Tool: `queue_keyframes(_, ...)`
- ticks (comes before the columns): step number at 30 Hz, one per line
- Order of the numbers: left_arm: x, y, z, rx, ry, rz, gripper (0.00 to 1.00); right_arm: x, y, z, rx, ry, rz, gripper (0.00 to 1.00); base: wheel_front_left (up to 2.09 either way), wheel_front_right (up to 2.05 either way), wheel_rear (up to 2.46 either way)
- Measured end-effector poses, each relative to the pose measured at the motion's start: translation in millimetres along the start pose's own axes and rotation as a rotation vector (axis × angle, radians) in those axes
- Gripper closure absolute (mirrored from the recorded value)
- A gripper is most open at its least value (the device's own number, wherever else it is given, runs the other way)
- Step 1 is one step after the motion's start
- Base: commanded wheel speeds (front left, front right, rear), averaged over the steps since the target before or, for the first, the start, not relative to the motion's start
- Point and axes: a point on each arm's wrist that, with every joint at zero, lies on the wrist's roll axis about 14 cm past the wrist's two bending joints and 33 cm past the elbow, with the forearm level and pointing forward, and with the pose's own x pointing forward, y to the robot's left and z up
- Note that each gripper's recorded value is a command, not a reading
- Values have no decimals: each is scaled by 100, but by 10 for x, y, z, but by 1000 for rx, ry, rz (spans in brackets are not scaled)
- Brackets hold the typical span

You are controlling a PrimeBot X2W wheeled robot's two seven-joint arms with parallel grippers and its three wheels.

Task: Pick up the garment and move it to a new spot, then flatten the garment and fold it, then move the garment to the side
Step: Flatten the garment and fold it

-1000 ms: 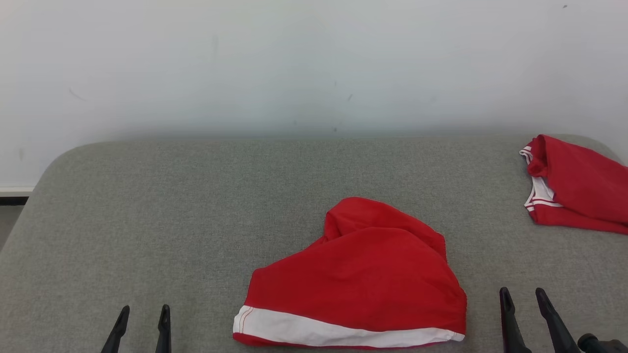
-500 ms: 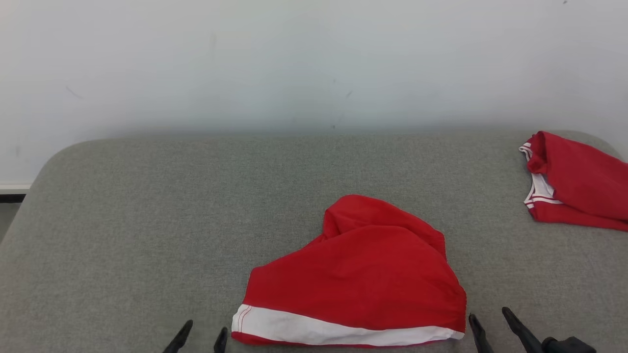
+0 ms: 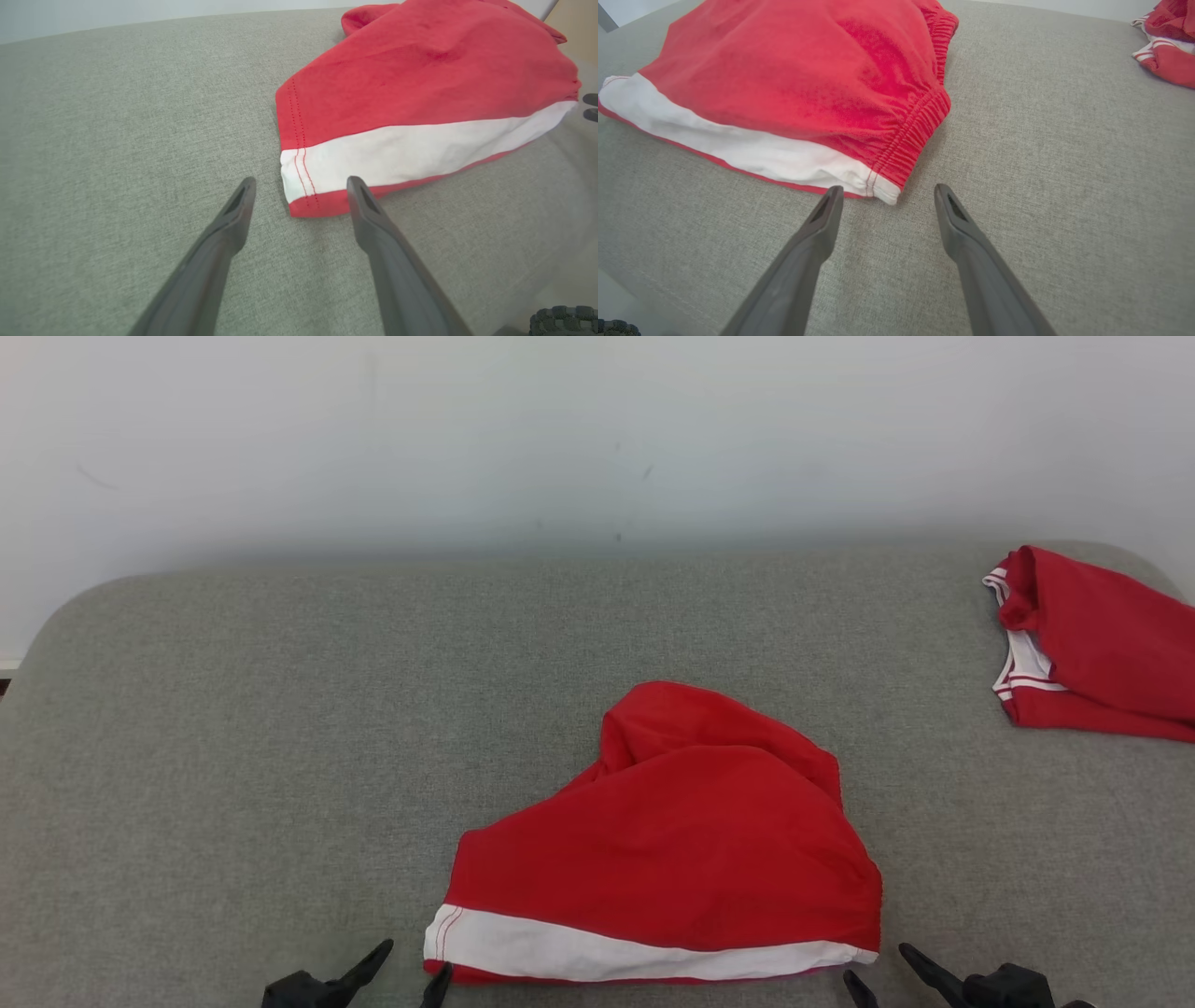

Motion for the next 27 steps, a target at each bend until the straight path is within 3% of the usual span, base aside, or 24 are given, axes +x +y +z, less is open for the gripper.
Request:
queue_keyframes(12,263,18,62,10,30,-54,0,197,34,-30,-31,40,57,0,0,0,0)
queue_keyframes(27,379,16,-187,-129,121,-38,0,347,85,3,-30,51,95,0,0,0,0)
